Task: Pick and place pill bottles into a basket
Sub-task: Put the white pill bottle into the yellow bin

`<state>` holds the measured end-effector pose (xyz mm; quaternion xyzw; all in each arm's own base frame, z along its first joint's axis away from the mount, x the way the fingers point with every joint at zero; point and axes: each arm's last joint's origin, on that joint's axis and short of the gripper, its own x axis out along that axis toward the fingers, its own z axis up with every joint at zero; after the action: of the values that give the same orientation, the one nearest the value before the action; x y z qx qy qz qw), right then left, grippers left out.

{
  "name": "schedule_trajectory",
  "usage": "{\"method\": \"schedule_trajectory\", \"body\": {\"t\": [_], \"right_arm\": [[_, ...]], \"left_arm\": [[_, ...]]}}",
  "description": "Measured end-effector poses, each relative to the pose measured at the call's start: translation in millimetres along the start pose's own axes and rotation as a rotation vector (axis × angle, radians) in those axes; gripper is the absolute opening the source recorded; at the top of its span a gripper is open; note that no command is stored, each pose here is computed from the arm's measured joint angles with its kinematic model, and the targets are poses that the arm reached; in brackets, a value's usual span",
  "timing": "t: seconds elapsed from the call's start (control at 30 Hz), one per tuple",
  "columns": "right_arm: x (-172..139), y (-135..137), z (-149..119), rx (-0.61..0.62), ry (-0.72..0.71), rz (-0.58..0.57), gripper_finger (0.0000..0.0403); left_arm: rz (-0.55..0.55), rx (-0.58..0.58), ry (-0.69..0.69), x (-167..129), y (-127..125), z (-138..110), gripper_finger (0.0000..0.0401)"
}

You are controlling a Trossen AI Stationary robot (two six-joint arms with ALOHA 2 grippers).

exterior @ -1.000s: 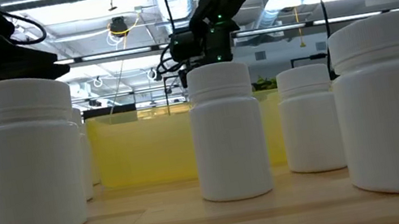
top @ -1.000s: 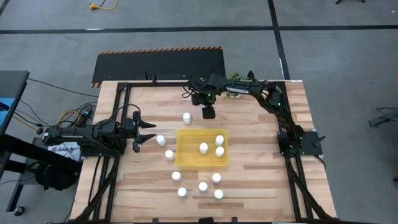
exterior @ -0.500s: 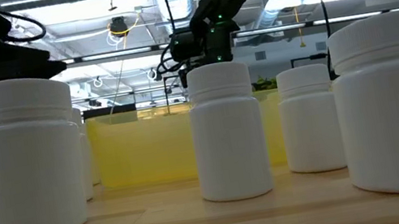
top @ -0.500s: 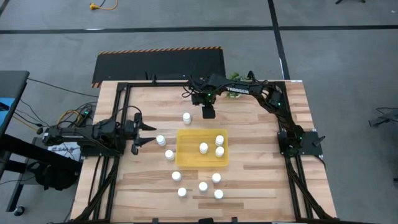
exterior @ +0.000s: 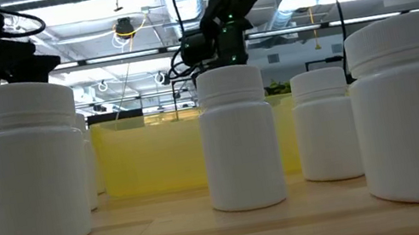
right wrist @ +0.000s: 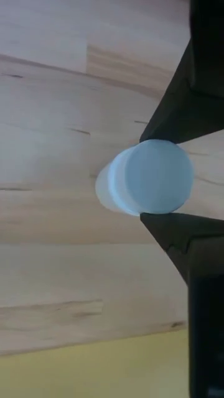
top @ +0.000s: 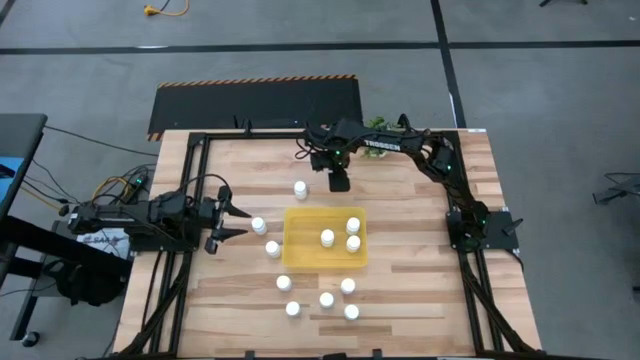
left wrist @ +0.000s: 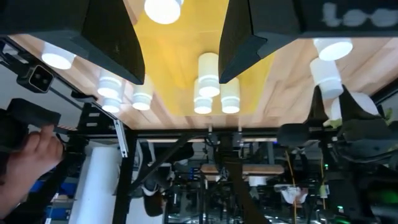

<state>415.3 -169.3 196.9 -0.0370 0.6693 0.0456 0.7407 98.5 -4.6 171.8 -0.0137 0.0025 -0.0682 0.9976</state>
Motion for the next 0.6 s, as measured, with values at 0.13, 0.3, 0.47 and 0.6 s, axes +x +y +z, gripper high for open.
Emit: {"method": "schedule_trajectory", "body": {"t": [0.13, 0.3, 0.47, 0.6], "right_arm": [[-6.6, 1.5, 3.3, -0.006, -0.012, -0.006, 0.0159], [-22.0, 3.1, 7.2, -0.003, -0.024, -0.012, 0.0149], [-42.7, 5.6, 10.3, 0.031, -0.037, -0.017, 0.0154], [-60.3, 12.2, 13.9, 0.042, -0.049, -0.021, 0.0154]], "left_arm": [[0.0, 0.0, -0.001, 0.0, 0.0, 0.2, 0.0194], [0.0, 0.0, -0.003, -0.1, 0.0, 0.7, 0.0194], [0.0, 0.0, -0.005, -0.1, 0.0, 0.9, 0.0194], [0.0, -0.007, -0.005, -0.1, 0.0, 0.9, 0.0194]]}}
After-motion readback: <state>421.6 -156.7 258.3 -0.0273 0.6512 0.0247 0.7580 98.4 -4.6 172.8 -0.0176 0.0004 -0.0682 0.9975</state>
